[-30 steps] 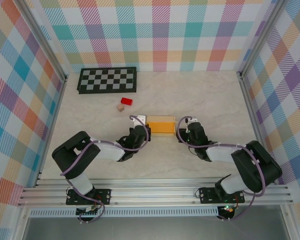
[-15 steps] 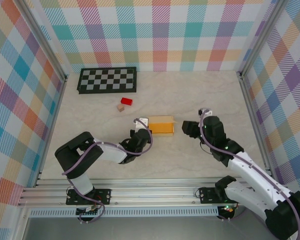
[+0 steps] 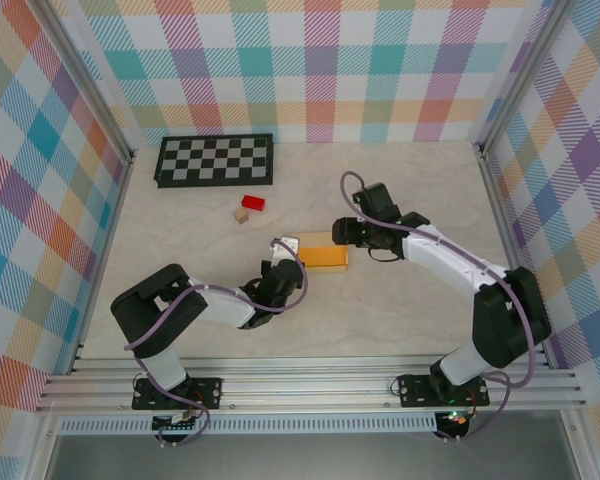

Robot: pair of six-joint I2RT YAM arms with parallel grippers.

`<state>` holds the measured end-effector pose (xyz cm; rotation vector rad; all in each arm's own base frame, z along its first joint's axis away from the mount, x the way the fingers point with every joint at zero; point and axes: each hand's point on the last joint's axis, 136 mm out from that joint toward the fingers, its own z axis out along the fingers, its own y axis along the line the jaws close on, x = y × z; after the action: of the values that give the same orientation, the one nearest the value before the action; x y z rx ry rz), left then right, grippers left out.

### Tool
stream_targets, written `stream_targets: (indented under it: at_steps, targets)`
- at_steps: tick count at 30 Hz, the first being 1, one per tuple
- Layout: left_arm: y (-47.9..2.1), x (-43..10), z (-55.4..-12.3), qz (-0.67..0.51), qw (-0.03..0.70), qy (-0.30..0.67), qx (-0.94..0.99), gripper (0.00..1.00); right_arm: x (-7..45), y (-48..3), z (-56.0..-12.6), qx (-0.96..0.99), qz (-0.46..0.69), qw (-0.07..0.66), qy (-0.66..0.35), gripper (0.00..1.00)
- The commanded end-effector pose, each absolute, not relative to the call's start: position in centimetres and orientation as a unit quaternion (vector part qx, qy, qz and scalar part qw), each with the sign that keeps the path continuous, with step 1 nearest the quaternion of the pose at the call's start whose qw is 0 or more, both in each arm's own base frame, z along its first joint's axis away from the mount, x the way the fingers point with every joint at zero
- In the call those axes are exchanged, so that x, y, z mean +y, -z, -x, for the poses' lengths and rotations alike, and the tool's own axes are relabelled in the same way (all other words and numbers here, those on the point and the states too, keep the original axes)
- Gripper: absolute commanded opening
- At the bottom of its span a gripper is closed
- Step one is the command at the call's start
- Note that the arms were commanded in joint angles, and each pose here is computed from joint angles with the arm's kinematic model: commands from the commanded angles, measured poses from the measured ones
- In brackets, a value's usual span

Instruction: Fold the paper box

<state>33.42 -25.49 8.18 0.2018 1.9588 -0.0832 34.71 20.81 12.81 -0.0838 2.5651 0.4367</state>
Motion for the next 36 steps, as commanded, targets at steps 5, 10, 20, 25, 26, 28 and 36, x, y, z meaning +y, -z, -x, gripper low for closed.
stream_targets:
  at_steps: [5,10,20,25,26,28,36]
  targets:
    - [-2.6,-24.5,-30.9,-0.173,0.463,-0.021,0.869,0.0,21.0,-9.4,-32.9,0.965,0.009,0.198,-0.171,0.6]
    - [-2.4,-25.1,-30.5,-0.186,0.446,-0.006,0.875,0.01,20.8,-8.1,-32.5,0.968,0.004,0.188,-0.167,0.57]
    - [-5.7,-25.2,-28.0,-0.167,0.417,0.07,0.891,0.45,19.5,-7.3,-32.7,0.971,-0.023,0.194,-0.136,0.57]
    - [-9.0,-25.0,-26.1,-0.146,0.388,0.12,0.902,0.58,19.3,-7.0,-32.8,0.972,-0.025,0.194,-0.13,0.57]
    - [-9.7,-24.8,-25.6,-0.141,0.379,0.129,0.905,0.6,19.3,-6.9,-32.7,0.972,-0.025,0.194,-0.128,0.57]
    - [-10.6,-24.2,-24.7,-0.13,0.363,0.135,0.913,0.62,19.2,-6.8,-32.8,0.972,-0.025,0.195,-0.126,0.57]
    - [-15.3,-21.7,-23.0,-0.051,0.341,0.161,0.925,0.58,19.2,-6.9,-32.9,0.972,-0.02,0.197,-0.125,0.56]
